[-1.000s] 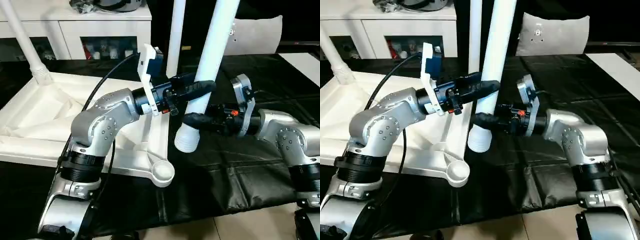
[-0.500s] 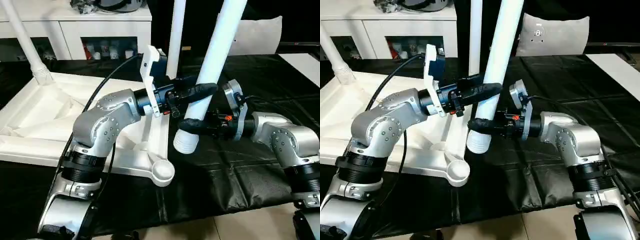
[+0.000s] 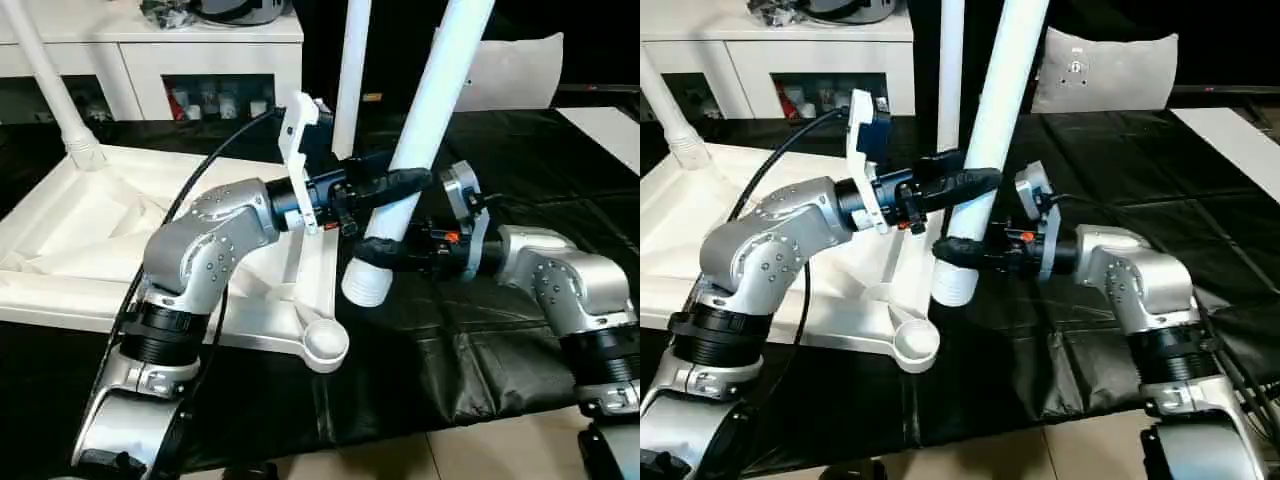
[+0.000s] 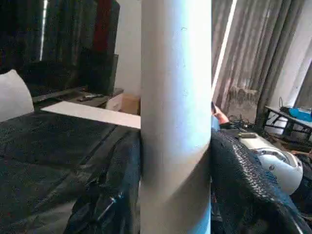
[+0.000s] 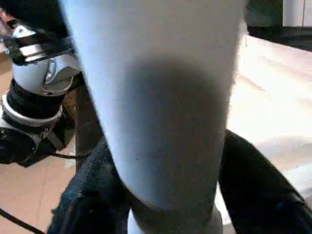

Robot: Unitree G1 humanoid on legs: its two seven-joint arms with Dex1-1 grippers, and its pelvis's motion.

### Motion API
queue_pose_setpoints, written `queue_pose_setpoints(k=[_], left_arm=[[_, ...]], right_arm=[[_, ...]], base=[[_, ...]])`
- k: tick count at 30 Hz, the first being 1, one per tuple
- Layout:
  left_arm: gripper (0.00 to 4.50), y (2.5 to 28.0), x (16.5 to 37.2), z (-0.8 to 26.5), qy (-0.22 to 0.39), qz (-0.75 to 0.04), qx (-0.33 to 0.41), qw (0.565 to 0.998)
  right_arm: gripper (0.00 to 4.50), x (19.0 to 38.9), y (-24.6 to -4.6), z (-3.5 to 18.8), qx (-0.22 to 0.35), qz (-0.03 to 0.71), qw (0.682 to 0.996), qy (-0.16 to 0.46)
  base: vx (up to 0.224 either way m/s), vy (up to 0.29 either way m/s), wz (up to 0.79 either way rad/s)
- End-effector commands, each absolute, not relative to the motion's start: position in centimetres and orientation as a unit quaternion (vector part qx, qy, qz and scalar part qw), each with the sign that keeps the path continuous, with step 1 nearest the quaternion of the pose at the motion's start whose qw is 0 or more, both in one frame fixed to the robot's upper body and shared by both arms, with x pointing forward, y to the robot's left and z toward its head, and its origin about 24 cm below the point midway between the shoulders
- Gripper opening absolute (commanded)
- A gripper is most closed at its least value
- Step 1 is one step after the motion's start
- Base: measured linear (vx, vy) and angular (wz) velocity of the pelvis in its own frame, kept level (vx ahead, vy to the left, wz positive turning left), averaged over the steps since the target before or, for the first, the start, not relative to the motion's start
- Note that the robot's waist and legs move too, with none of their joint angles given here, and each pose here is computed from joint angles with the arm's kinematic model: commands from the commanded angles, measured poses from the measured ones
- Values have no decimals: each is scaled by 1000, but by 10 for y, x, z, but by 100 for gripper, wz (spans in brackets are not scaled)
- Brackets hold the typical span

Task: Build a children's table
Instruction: Pick table leg

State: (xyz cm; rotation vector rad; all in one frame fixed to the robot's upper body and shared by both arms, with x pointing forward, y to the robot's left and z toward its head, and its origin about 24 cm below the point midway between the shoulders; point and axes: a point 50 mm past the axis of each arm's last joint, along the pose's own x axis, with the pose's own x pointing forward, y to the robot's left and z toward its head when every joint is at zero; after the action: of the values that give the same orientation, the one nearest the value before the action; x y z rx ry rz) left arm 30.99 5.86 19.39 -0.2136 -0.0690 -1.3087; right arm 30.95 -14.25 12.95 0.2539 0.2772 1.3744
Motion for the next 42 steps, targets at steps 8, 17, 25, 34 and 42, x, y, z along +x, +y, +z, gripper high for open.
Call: queue_pose_setpoints(k=[8, 17, 25, 34, 42], left_arm=[[181, 56, 307, 198, -45, -618, -90, 780], [181, 56, 306, 197, -41, -620, -85, 779], [237, 53, 301, 196, -23, -640, -96, 762], [305, 38, 281, 200, -27, -685, -124, 717], [341, 28, 272, 195, -23, -690, -145, 709]], right_arm=[[310, 309, -143, 136, 108, 638, 752, 124], [226, 310, -144, 135, 112, 635, 754, 126], [198, 312, -142, 133, 116, 617, 769, 119], [196, 313, -137, 128, 133, 610, 774, 107], [196, 309, -135, 124, 140, 604, 778, 102]], base=[[0, 0, 0], [0, 0, 0], [0, 0, 0], [0, 0, 0], [0, 0, 0]])
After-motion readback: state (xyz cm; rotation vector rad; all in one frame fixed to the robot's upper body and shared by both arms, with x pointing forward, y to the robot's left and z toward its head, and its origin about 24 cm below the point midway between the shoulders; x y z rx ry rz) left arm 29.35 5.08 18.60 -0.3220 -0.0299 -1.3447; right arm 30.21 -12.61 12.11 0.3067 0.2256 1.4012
